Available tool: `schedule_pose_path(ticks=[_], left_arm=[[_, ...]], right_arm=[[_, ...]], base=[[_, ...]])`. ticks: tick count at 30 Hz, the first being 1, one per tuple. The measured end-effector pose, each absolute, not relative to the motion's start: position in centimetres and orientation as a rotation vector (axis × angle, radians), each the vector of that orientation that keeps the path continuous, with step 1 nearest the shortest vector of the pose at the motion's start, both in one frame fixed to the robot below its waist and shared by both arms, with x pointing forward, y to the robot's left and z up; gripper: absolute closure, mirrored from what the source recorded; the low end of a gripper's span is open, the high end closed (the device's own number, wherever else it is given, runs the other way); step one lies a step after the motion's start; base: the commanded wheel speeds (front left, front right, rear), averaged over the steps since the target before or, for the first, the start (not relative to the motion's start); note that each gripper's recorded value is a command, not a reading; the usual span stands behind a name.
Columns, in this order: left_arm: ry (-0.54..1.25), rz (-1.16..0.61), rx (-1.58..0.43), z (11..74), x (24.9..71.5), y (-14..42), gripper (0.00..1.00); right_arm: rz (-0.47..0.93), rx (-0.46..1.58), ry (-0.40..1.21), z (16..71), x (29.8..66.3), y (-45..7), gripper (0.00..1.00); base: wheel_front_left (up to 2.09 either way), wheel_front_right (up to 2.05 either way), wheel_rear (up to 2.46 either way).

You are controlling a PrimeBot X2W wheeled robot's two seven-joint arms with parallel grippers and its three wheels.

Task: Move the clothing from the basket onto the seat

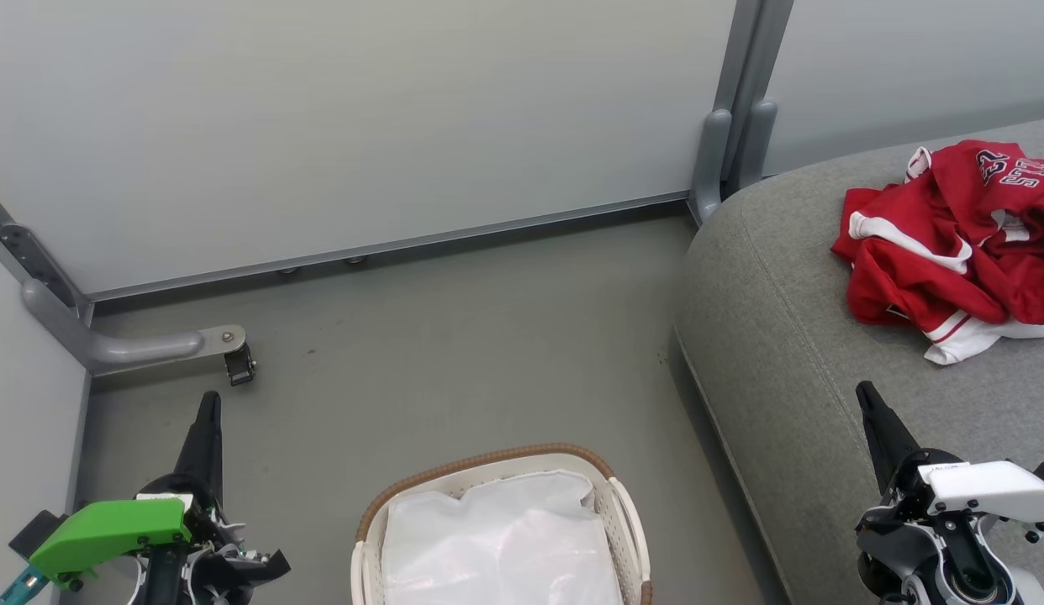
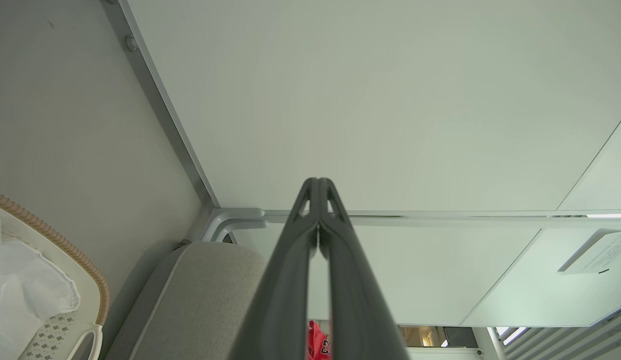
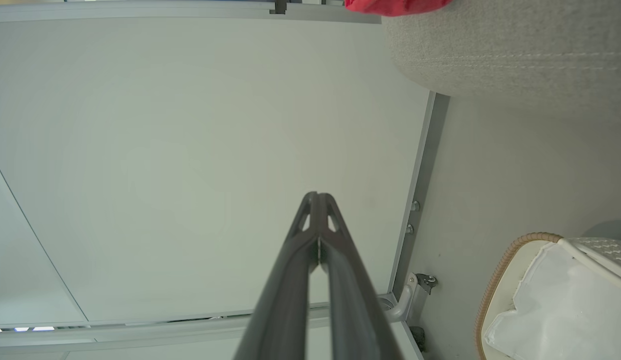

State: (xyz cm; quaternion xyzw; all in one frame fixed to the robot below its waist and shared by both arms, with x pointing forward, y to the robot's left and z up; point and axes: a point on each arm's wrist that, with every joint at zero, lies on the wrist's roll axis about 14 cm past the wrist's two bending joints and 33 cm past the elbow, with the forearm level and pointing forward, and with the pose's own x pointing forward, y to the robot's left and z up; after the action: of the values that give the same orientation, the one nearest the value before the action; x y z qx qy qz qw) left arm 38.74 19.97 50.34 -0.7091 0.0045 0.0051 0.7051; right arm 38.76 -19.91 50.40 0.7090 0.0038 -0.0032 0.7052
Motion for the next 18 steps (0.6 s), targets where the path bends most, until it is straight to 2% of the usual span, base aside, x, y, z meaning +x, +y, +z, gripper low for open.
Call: schedule_pose_path(ticks=[18], left_arm=[[0.010, 0.011, -1.576, 50.34, 38.74, 19.97, 1.00]], right_arm=[[-0.007, 1.576, 0.008, 50.40, 38.76, -19.91, 1.00]], base=[[0.00, 0.00, 0.00]])
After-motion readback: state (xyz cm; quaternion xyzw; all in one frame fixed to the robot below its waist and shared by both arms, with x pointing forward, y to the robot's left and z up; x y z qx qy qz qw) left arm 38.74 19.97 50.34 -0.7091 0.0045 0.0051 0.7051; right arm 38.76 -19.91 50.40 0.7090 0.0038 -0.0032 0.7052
